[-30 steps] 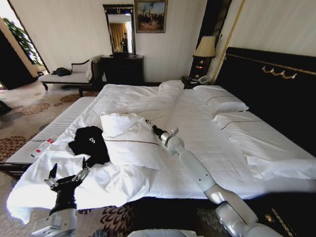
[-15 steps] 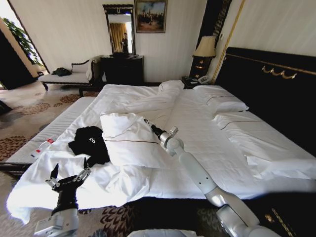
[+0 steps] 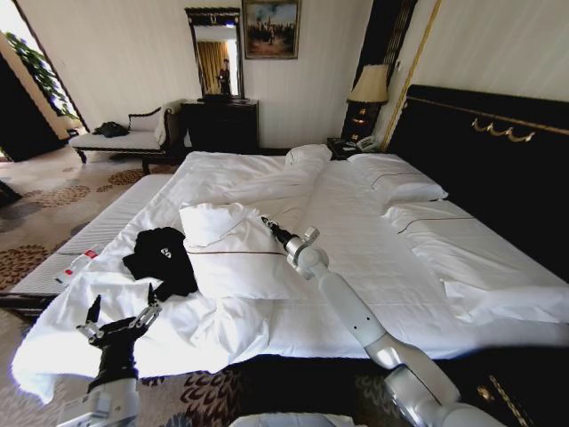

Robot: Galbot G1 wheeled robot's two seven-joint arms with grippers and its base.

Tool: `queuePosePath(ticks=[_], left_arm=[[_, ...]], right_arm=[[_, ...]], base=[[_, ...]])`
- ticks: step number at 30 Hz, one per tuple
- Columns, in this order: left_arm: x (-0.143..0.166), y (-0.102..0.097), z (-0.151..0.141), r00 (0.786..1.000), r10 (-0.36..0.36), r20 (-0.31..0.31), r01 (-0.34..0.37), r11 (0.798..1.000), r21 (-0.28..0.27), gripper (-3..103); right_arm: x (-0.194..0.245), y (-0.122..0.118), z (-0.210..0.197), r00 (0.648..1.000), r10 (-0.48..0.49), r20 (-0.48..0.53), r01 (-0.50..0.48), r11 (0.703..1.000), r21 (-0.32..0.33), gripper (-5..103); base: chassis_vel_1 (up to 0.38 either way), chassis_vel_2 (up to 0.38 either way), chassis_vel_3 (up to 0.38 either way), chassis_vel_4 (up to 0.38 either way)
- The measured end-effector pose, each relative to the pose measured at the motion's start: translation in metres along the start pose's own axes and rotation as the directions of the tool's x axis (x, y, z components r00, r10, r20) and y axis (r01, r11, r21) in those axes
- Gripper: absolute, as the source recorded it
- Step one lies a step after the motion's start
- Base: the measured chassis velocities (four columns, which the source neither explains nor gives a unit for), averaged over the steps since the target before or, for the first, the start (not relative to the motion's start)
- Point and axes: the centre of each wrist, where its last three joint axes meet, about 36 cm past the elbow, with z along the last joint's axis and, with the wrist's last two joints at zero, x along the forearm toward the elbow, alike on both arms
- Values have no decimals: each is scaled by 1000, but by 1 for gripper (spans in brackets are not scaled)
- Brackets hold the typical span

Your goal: Fold the clothes on the bed.

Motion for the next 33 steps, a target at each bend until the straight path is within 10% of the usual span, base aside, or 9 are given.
queuePosePath(ticks=[5, 22, 33], left_arm=[[-2, 2, 3, 1000, -4, -2, 4, 1000, 2, 100], [-5, -2, 8, 1000, 9, -8, -9, 1000, 19, 100], [-3, -1, 2, 1000, 8, 0, -8, 1000, 10, 100]], right_arm=[[-2, -3, -1, 1000, -5, 15, 5, 1000, 9, 75], [57, 19, -3, 976, -184, 115, 191, 980, -53, 10], [53, 13, 5, 989, -128, 70, 129, 992, -1, 2]], base=[[0, 0, 0, 0], [0, 0, 0, 0], [0, 0, 0, 0]])
